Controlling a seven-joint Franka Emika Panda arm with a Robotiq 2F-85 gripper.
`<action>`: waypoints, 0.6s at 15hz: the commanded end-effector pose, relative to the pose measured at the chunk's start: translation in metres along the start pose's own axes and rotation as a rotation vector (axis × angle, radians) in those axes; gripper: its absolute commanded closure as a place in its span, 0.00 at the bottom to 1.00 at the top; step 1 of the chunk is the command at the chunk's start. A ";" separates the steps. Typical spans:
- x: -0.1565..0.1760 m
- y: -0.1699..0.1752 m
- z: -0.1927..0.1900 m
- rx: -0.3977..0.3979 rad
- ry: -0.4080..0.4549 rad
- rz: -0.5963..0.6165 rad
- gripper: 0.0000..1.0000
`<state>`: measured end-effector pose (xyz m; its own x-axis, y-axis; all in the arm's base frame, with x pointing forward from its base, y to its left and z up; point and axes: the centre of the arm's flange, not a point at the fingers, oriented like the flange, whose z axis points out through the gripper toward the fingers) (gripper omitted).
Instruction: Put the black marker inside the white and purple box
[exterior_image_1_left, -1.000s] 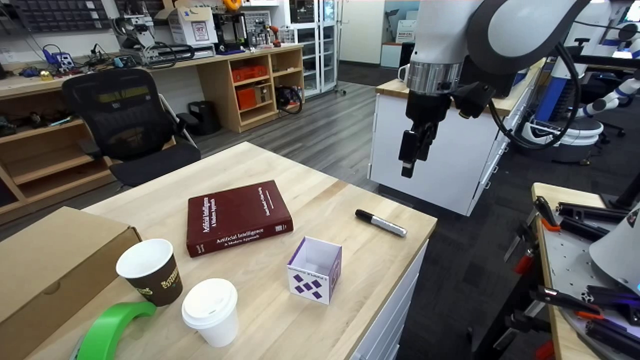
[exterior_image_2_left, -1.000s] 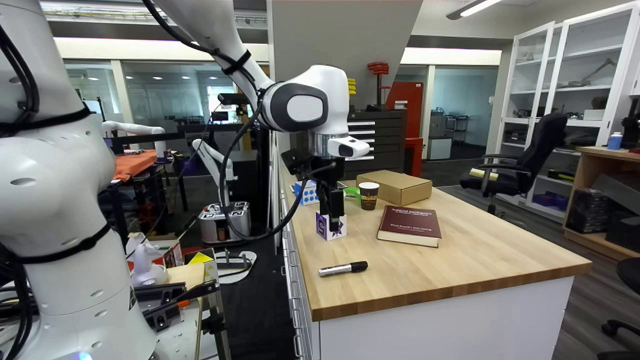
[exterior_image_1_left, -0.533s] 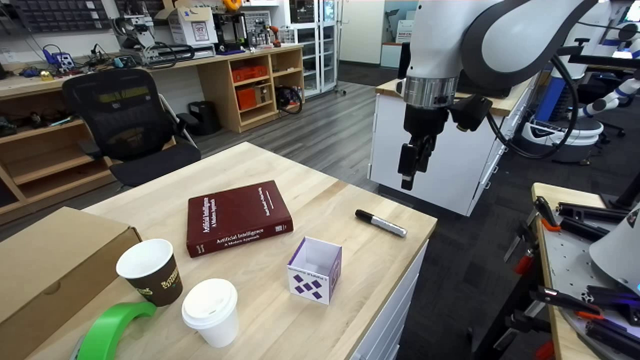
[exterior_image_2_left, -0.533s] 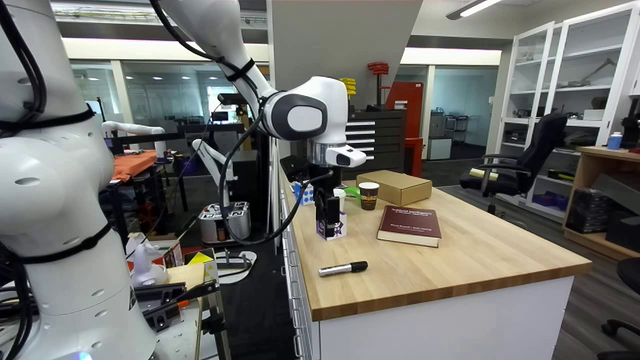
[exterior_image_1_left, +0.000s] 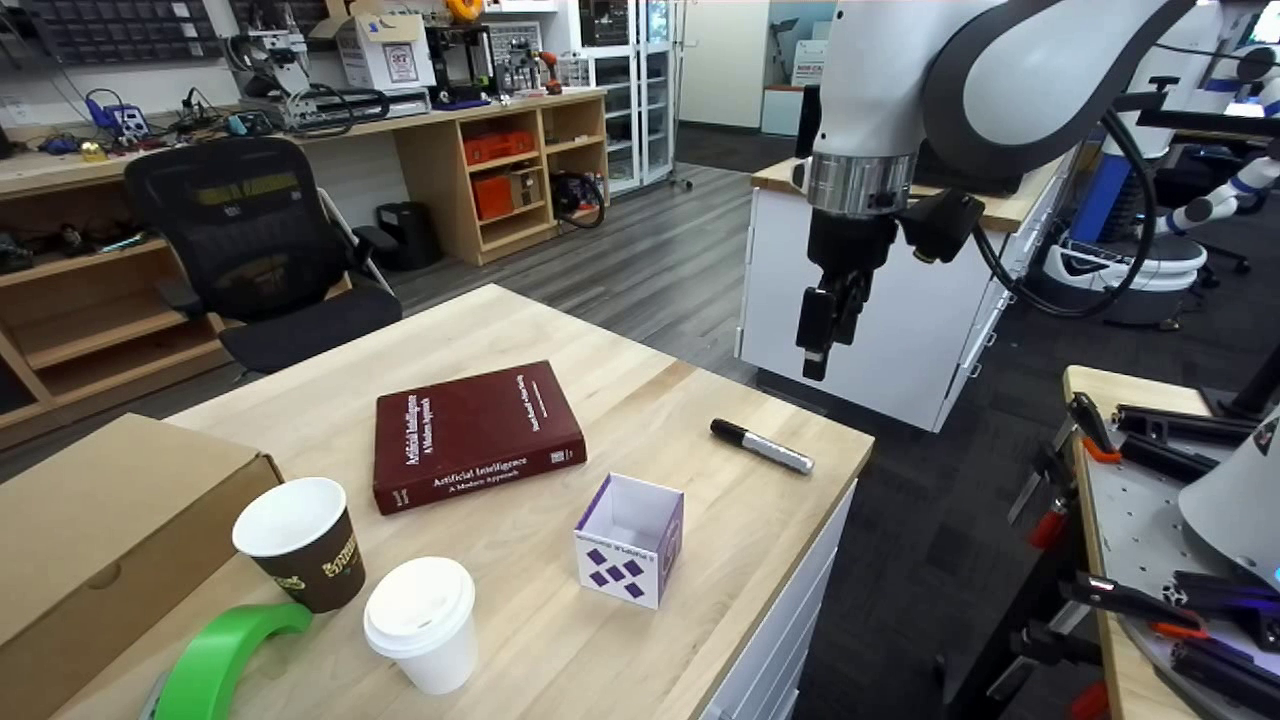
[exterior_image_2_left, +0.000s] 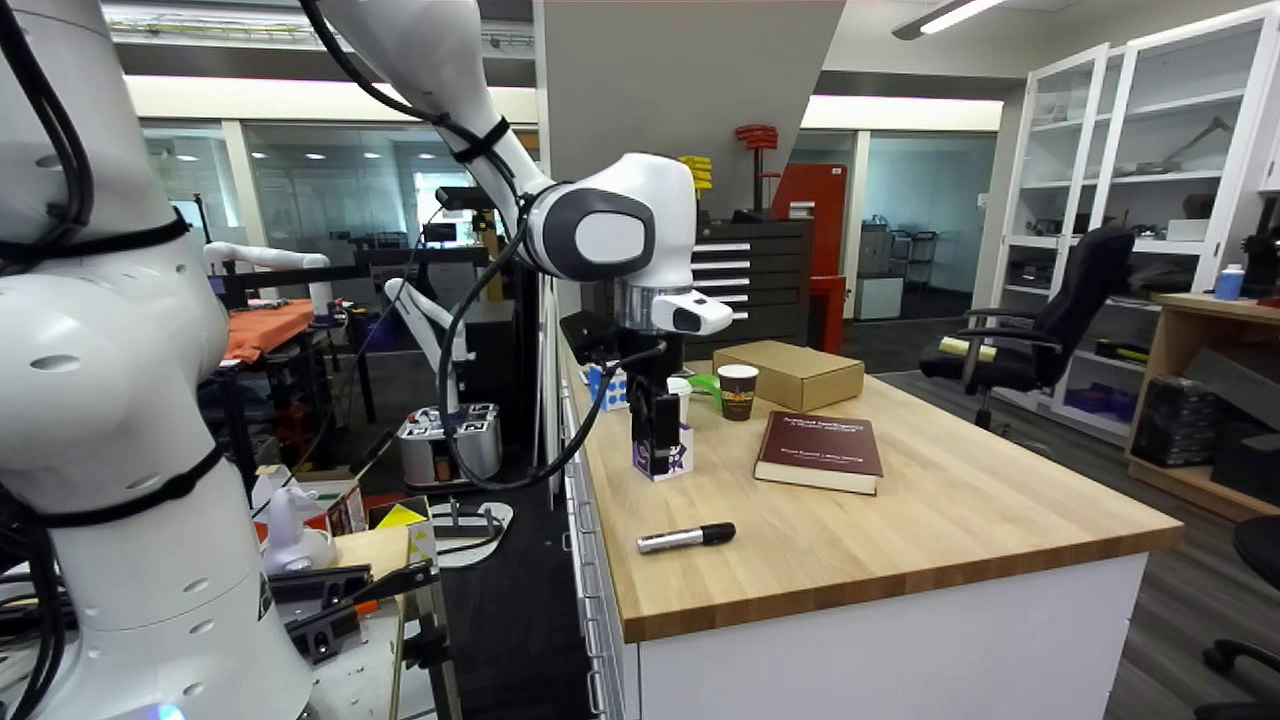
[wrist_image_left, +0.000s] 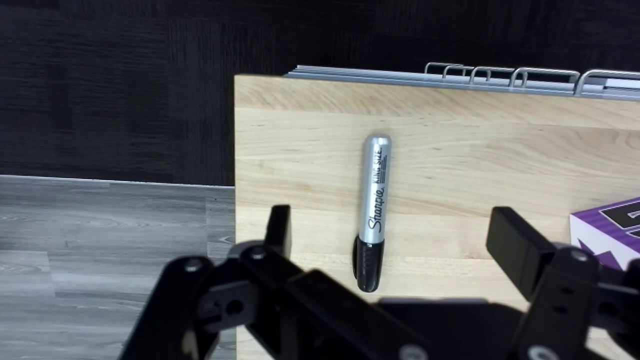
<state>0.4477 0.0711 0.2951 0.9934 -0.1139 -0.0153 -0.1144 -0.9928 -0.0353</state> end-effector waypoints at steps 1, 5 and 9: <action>0.001 0.000 0.004 0.012 0.010 -0.005 0.00; 0.003 -0.003 0.011 0.015 0.032 0.009 0.00; 0.006 -0.006 0.023 0.022 0.050 0.017 0.00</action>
<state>0.4524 0.0726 0.2846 0.9935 -0.1134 0.0128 -0.1127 -0.9927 -0.0431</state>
